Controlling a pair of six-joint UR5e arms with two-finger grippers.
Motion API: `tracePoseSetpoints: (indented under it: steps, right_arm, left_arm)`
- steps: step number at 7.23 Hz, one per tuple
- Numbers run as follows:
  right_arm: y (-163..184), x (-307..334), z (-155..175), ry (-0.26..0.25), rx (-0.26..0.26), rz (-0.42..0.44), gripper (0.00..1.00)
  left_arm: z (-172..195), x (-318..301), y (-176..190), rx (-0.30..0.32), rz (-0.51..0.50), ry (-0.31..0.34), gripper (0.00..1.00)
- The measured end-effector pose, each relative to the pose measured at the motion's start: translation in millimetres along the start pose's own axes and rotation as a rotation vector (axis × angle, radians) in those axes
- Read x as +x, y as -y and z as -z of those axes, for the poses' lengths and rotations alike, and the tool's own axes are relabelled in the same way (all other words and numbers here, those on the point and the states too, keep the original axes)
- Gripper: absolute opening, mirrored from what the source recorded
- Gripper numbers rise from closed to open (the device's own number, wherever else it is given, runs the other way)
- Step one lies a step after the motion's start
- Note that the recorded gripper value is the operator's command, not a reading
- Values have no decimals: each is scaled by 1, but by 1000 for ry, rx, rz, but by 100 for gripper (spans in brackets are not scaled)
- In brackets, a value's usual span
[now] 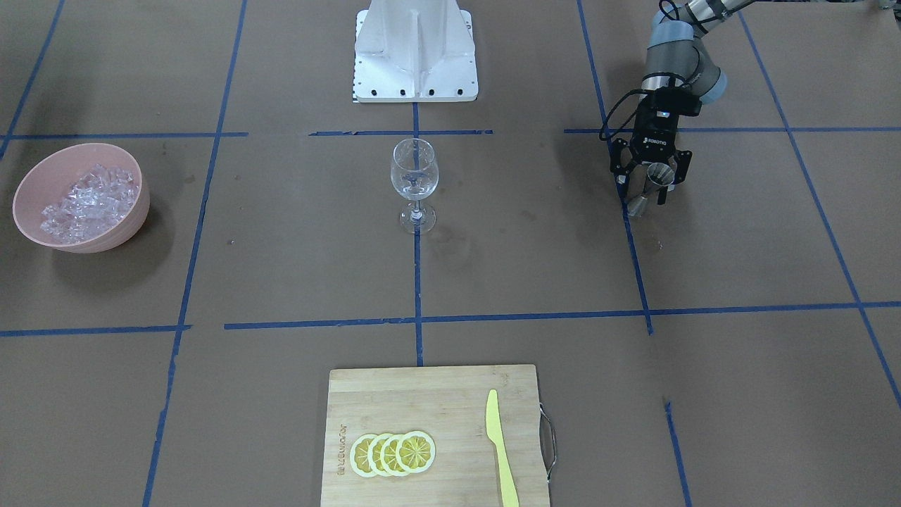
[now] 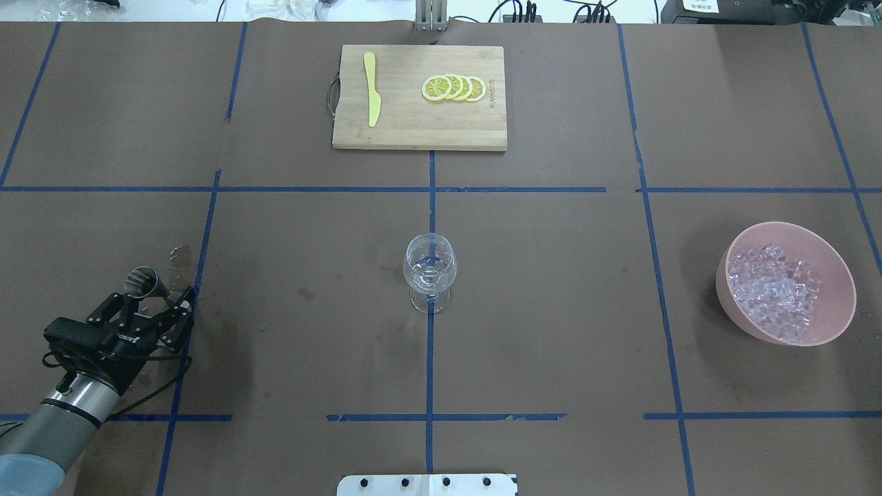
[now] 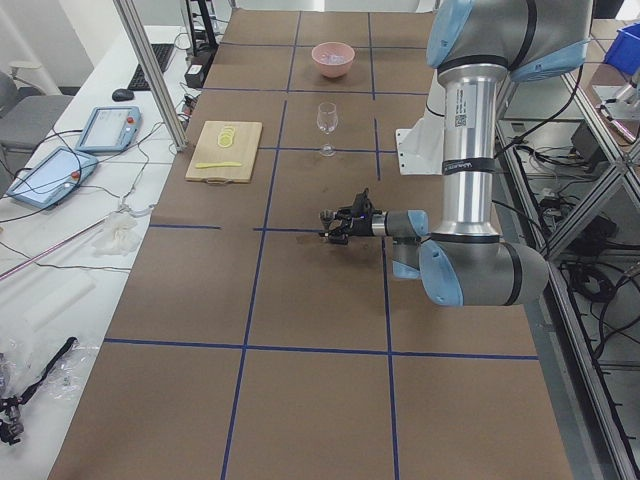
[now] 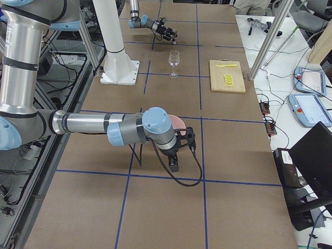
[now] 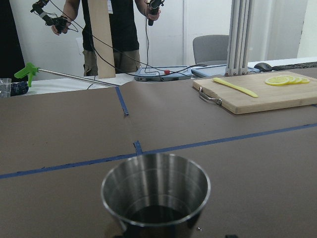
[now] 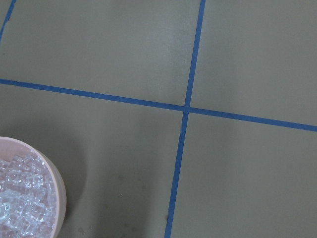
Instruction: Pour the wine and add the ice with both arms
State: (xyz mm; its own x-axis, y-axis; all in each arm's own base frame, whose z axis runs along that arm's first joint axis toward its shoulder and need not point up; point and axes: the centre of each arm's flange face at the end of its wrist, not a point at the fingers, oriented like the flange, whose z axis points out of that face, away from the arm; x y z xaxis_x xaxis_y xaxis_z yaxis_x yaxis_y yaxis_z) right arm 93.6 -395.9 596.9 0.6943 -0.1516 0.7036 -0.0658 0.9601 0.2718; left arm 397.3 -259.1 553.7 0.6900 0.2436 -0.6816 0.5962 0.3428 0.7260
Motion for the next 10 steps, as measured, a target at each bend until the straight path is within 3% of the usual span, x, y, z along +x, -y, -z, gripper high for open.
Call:
tracePoseSetpoints:
  steps: [3,4,5,6,10]
  right_arm:
    - [1,0,0,0,1,0,100]
    - [1,0,0,0,1,1,100]
    - [1,0,0,0,0,0,100]
    - [1,0,0,0,0,0,100]
    - [1,0,0,0,0,0,100]
  left_arm:
    - [1,-3,2,13,7,5,65]
    - [1,-3,1,13,6,6,50]
    - [1,-4,-1,12,3,8,20]
    - [0,-5,-2,11,1,9,0]
    - [5,-1,14,42,77,-29,0]
